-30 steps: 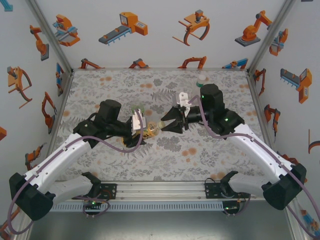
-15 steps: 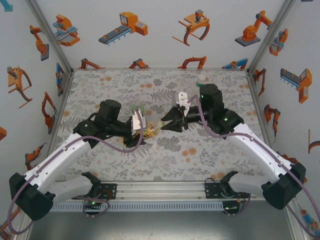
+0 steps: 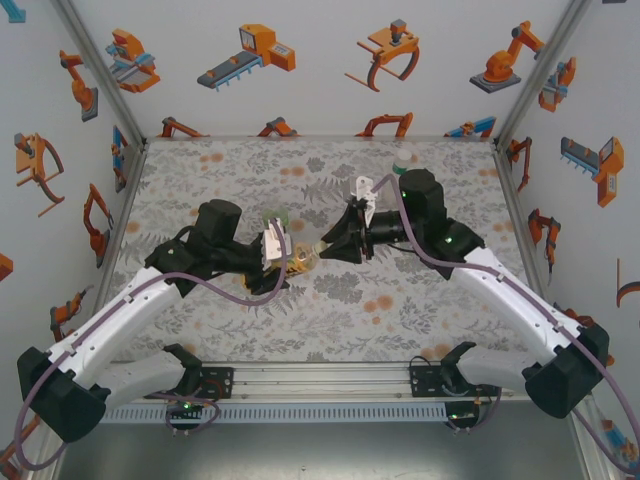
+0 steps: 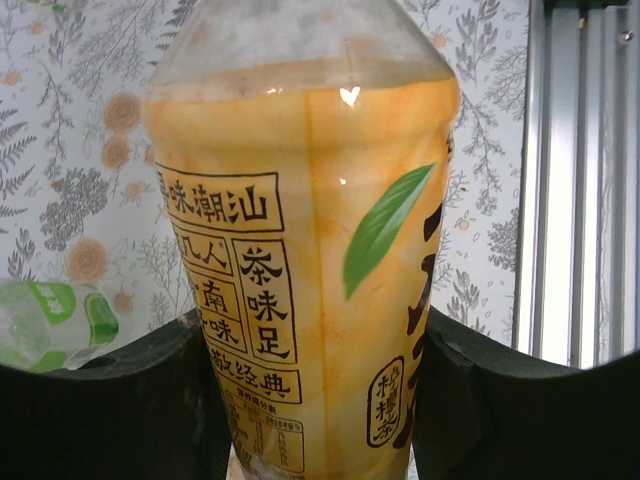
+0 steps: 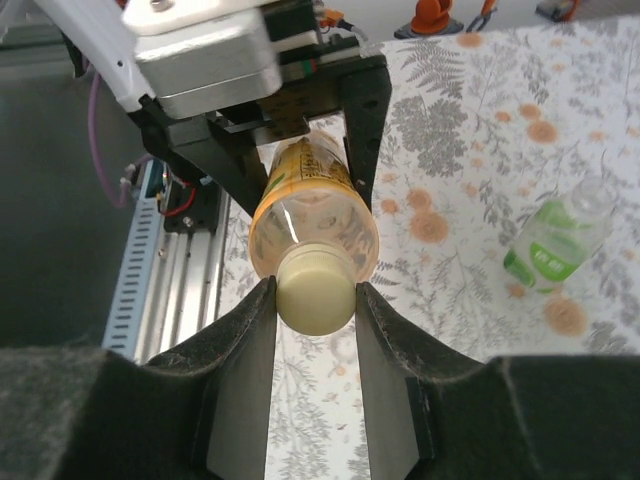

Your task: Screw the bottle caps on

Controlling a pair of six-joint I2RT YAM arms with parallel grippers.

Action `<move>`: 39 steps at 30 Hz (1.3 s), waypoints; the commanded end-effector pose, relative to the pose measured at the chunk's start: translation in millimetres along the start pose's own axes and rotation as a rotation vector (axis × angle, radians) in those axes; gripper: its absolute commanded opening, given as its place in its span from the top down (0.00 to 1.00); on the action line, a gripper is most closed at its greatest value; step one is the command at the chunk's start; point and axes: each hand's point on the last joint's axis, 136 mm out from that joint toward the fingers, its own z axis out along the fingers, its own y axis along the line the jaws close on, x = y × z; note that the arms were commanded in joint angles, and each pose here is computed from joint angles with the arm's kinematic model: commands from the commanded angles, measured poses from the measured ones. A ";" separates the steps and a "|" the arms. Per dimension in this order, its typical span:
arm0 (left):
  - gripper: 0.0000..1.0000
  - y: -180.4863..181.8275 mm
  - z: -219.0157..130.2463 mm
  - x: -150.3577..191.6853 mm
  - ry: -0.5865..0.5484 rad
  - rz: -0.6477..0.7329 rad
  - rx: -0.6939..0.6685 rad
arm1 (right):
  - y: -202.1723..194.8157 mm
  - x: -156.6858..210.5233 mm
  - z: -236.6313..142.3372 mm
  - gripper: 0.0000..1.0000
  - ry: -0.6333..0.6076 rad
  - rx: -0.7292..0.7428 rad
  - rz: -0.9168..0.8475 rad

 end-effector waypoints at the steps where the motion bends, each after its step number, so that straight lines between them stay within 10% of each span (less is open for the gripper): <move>1: 1.00 3.3 -9.7 -15.4 -0.043 0.040 -0.036 | -28.5 0.5 0.0 1.00 -0.061 0.144 0.262; 16: 1.00 29.1 -11.0 -7.9 -0.003 0.013 -0.170 | -66.5 45.5 -0.5 1.00 -0.204 0.315 1.335; 24: 1.00 29.3 -10.4 -8.5 -0.013 0.002 -0.156 | -61.1 43.1 0.0 1.00 -0.158 0.315 1.306; 32: 1.00 21.3 -10.7 -12.5 -0.037 0.016 -0.116 | -56.2 23.3 -14.5 0.51 -0.108 0.375 1.118; 39: 1.00 12.3 -10.9 -16.0 -0.059 0.030 -0.067 | -48.0 -14.2 -31.2 0.39 -0.070 0.411 0.810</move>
